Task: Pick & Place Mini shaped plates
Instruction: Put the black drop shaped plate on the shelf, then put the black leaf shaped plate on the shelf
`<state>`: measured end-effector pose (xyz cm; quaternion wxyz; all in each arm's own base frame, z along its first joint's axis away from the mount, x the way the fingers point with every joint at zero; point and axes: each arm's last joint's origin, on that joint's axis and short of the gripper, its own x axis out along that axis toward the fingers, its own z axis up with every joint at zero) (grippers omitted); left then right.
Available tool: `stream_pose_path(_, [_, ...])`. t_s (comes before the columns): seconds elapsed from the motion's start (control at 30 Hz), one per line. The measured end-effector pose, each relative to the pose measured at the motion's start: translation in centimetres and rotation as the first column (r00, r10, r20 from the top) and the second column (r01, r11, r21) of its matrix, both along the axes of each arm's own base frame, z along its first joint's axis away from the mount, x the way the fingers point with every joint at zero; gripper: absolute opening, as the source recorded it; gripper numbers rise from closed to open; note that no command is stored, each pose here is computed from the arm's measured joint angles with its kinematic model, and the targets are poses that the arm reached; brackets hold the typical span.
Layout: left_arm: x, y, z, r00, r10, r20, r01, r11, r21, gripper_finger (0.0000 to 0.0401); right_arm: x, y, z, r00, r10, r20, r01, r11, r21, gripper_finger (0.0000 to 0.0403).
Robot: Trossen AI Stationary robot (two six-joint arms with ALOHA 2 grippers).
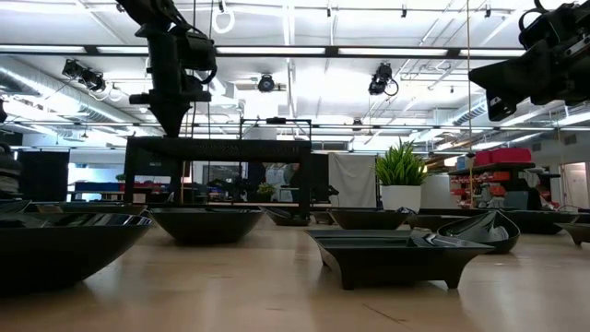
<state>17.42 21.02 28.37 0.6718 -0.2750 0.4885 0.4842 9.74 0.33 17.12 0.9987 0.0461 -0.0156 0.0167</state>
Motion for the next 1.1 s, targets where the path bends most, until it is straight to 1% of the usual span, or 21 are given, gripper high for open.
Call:
stream_pose_path(0.23, [0.0, 0.0, 0.0, 1.0, 0.004, -0.011, -0.004, 1.0, 0.008, 0.0075, 0.0, 0.0, 0.0, 1.0, 0.0, 0.0, 0.0, 1.0, 0.0, 0.0016])
stream_pose_path(0.33, [-0.1, 0.0, 0.2, 1.0, -0.01, -0.014, 0.01, 1.0, 0.01, 0.0091, 0.0, 0.0, 0.0, 1.0, 0.0, 0.0, 0.0, 1.0, 0.0, 0.0016])
stream_pose_path(0.47, [-0.5, -0.7, 2.0, 1.0, -0.018, 0.006, 0.018, 0.999, 0.033, 0.0103, 0.0, 0.0, 0.0, 1.0, 0.0, 0.0, 0.0, 1.0, 0.0, 0.0016])
stream_pose_path(0.57, [-0.8, -2.0, 3.6, 0.998, -0.06, 0.02, 0.059, 0.996, 0.065, 0.0105, 0.0, 0.0, 0.0, 1.0, 0.0, 0.0, 0.0, 1.0, 0.0, 0.0016])
stream_pose_path(0.67, [-0.9, -4.2, 5.1, 0.99, -0.123, 0.071, 0.113, 0.985, 0.128, 0.0105, 0.0, 0.0, 0.0, 1.0, 0.0, 0.0, 0.0, 1.0, 0.0, 0.0016])
stream_pose_path(0.77, [-0.5, -6.8, 5.5, 0.97, -0.202, 0.135, 0.176, 0.967, 0.184, 0.0106, 0.0, 0.0, 0.0, 1.0, 0.0, 0.0, 0.0, 1.0, 0.0, 0.0016])
stream_pose_path(0.87, [0.3, -9.8, 5.1, 0.924, -0.308, 0.225, 0.248, 0.933, 0.26, 0.0106, 0.0, 0.0, 0.0, 1.0, 0.0, 0.0, 0.0, 1.0, 0.0, 0.0016])
stream_pose_path(0.93, [0.9, -11.8, 4.1, 0.88, -0.383, 0.281, 0.293, 0.903, 0.315, 0.0106, 0.0, 0.0, 0.0, 1.0, 0.0, 0.0, 0.0, 1.0, 0.0, 0.0016])
stream_pose_path(1.0, [1.7, -13.7, 2.9, 0.818, -0.463, 0.341, 0.34, 0.868, 0.363, 0.0106, 0.0, 0.0, 0.0, 1.0, 0.0, 0.0, 0.0, 1.0, 0.0, 0.0016])
stream_pose_path(1.1, [2.9, -16.6, 0.6, 0.7, -0.577, 0.422, 0.409, 0.807, 0.426, 0.0105, 0.0, 0.0, 0.0, 1.0, 0.0, 0.0, 0.0, 1.0, 0.0, 0.0016])
